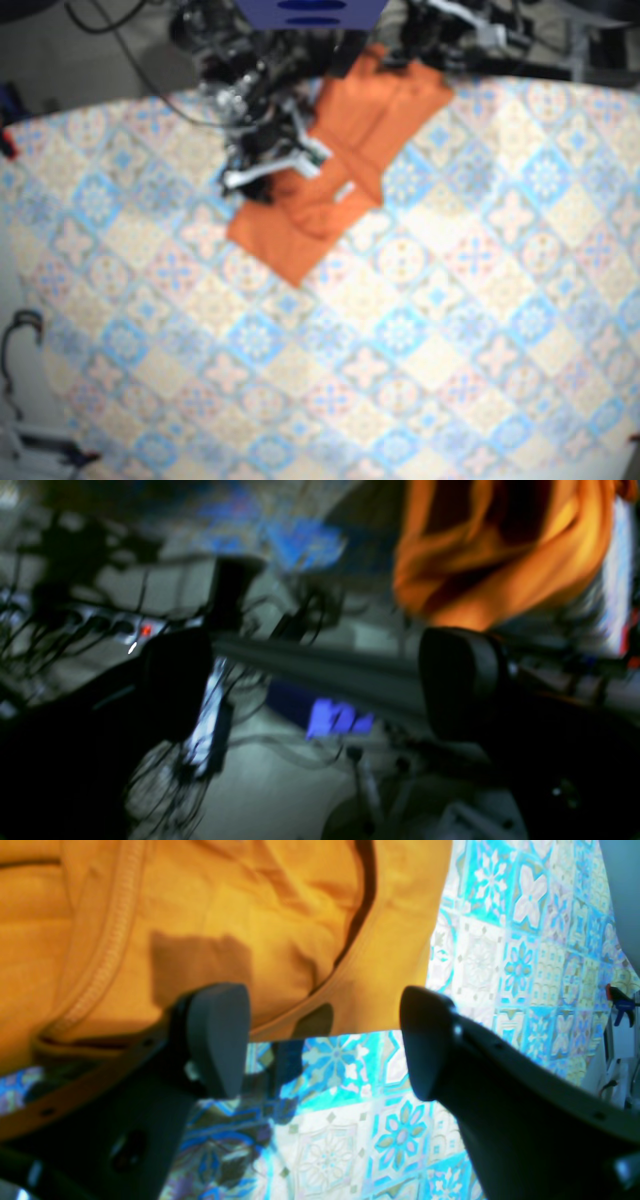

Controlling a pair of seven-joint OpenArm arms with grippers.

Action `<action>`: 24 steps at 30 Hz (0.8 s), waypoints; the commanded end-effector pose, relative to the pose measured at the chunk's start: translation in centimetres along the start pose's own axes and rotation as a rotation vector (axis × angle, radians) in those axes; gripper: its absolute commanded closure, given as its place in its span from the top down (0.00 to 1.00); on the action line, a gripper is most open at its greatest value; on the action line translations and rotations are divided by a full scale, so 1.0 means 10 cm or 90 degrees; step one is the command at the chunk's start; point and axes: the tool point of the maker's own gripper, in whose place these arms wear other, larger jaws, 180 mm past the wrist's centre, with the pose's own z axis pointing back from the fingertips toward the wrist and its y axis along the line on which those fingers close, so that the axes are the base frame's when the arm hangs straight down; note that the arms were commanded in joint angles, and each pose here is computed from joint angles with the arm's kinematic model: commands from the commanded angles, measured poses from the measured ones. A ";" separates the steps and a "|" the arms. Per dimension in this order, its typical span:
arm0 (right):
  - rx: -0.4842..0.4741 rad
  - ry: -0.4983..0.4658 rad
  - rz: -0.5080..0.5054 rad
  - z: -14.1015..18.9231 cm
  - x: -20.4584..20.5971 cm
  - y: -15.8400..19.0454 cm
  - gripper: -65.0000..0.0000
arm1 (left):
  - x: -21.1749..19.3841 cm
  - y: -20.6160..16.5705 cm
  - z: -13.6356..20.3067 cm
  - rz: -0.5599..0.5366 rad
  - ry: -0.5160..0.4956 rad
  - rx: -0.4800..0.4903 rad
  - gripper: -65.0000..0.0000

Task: Fold the T-shirt properly
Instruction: 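Move the left gripper down to the shirt's folded edge and grasp it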

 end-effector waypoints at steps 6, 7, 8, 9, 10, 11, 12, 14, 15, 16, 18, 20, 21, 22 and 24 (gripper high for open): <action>-0.009 -0.019 -0.006 0.03 0.08 -0.02 0.69 | 0.05 -0.03 -0.01 -0.016 -0.003 -0.014 1.00; -0.009 -0.018 -0.006 0.03 0.07 -0.02 0.69 | 0.04 -0.04 0.00 -0.022 0.002 -0.015 1.00; -0.009 -0.018 -0.006 0.03 0.07 -0.02 0.69 | 0.03 -0.04 -0.01 -0.028 0.005 -0.017 1.00; -0.009 -0.018 -0.006 0.03 0.07 -0.02 0.69 | 0.02 -0.05 -0.01 -0.035 0.010 -0.019 1.00; -0.009 -0.018 -0.006 0.03 0.07 -0.02 0.69 | 0.02 -0.07 -0.02 -0.043 0.013 -0.022 1.00; -0.009 -0.018 -0.006 0.03 0.07 -0.02 0.69 | 0.04 -0.11 -0.04 -0.056 0.016 -0.032 1.00; -0.009 -0.018 -0.006 0.03 0.07 -0.02 0.69 | 0.04 -0.17 -0.05 -0.068 0.019 -0.042 1.00; -0.008 -0.019 -0.006 0.03 0.08 -0.02 0.70 | 0.01 -0.30 -0.08 -0.092 0.035 -0.071 1.00; -0.007 -0.019 -0.006 0.03 0.08 -0.01 0.70 | 0.00 -0.31 -0.07 -0.098 0.040 -0.075 1.00; -0.007 -0.019 -0.006 0.03 0.08 -0.01 0.70 | 0.00 -0.32 -0.07 -0.100 0.044 -0.079 1.00; -0.007 -0.019 -0.006 0.03 0.08 -0.01 0.70 | 0.01 -0.32 -0.08 -0.099 0.041 -0.078 1.00; -0.007 -0.019 -0.006 0.03 0.08 -0.01 0.70 | 0.03 -0.33 -0.10 -0.097 0.035 -0.079 1.00; -0.007 -0.019 -0.006 0.03 0.08 -0.01 0.70 | 0.04 -0.35 -0.12 -0.090 0.029 -0.080 1.00; -0.007 -0.019 -0.006 0.03 0.08 -0.01 0.70 | 0.09 -0.39 -0.18 -0.082 0.015 -0.086 1.00; -0.007 -0.019 -0.006 0.03 0.08 -0.01 0.69 | 0.16 -0.41 -0.22 -0.074 0.001 -0.089 1.00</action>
